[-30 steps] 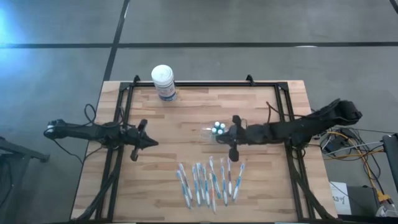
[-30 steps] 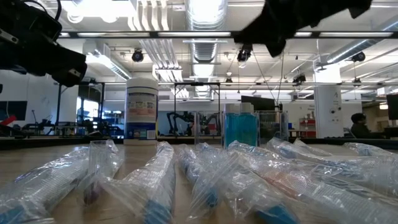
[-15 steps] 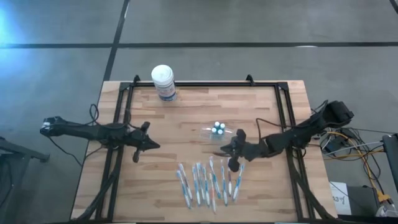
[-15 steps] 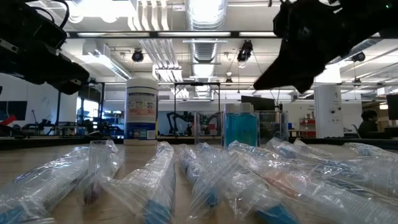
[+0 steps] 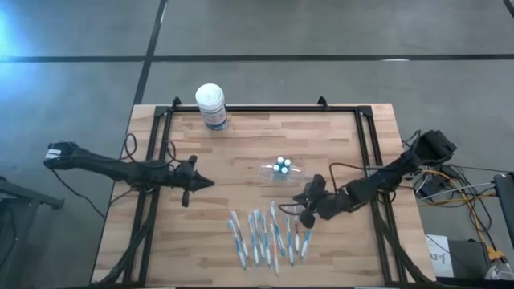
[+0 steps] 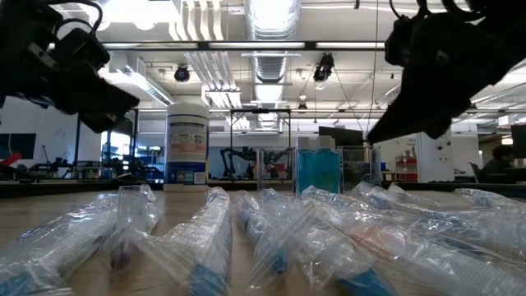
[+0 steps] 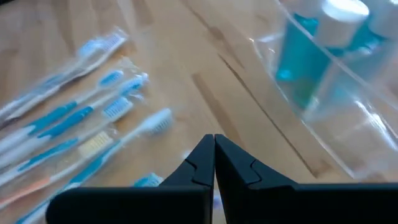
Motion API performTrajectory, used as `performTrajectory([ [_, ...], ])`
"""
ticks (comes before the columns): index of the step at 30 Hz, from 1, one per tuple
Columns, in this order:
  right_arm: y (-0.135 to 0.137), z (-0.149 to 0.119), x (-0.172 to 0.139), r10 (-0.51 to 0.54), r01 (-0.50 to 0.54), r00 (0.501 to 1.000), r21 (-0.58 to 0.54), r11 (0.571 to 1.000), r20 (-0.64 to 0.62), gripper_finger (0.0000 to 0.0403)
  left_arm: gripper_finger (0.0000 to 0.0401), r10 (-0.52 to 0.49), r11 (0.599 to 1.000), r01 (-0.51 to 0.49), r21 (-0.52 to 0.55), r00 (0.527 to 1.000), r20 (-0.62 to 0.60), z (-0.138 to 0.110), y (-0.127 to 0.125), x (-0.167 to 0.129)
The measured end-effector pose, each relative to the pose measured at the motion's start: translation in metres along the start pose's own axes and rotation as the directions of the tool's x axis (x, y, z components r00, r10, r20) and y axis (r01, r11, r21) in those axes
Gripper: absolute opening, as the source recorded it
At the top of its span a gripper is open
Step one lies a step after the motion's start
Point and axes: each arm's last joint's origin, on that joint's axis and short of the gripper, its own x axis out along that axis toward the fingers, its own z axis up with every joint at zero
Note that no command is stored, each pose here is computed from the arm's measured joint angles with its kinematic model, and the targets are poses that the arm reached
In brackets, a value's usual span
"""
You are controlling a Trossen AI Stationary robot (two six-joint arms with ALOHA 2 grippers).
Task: Pick & Place toothbrushing station
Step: Adjust the transparent organizer
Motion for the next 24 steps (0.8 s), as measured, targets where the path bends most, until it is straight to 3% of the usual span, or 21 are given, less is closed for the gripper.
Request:
performTrajectory([
  [6, -0.006, -0.019, -0.011, -0.173, 0.169, 0.984, 0.09, 0.981, 0.034, 0.0008, 0.0003, 0.145, 0.989, -0.147, -0.009, 0.982, -0.119, 0.001, 0.001, 0.02],
  [12, -0.007, -0.027, -0.019, -0.243, 0.228, 0.965, 0.145, 0.963, 0.096, 0.0008, 0.0004, 0.362, 0.93, -0.367, -0.011, 0.922, -0.137, 0.006, 0.003, 0.045],
  [19, -0.017, -0.032, -0.021, -0.32, 0.305, 0.945, 0.183, 0.935, 0.063, 0.0008, 0.0009, 0.381, 0.924, -0.382, 0.026, 0.913, -0.145, 0.021, -0.003, 0.081],
  [24, -0.026, -0.032, -0.023, -0.405, 0.378, 0.906, 0.197, 0.905, 0.122, 0.0008, 0.0003, 0.48, 0.877, -0.474, 0.077, 0.868, -0.126, 0.028, 0.001, 0.101],
])
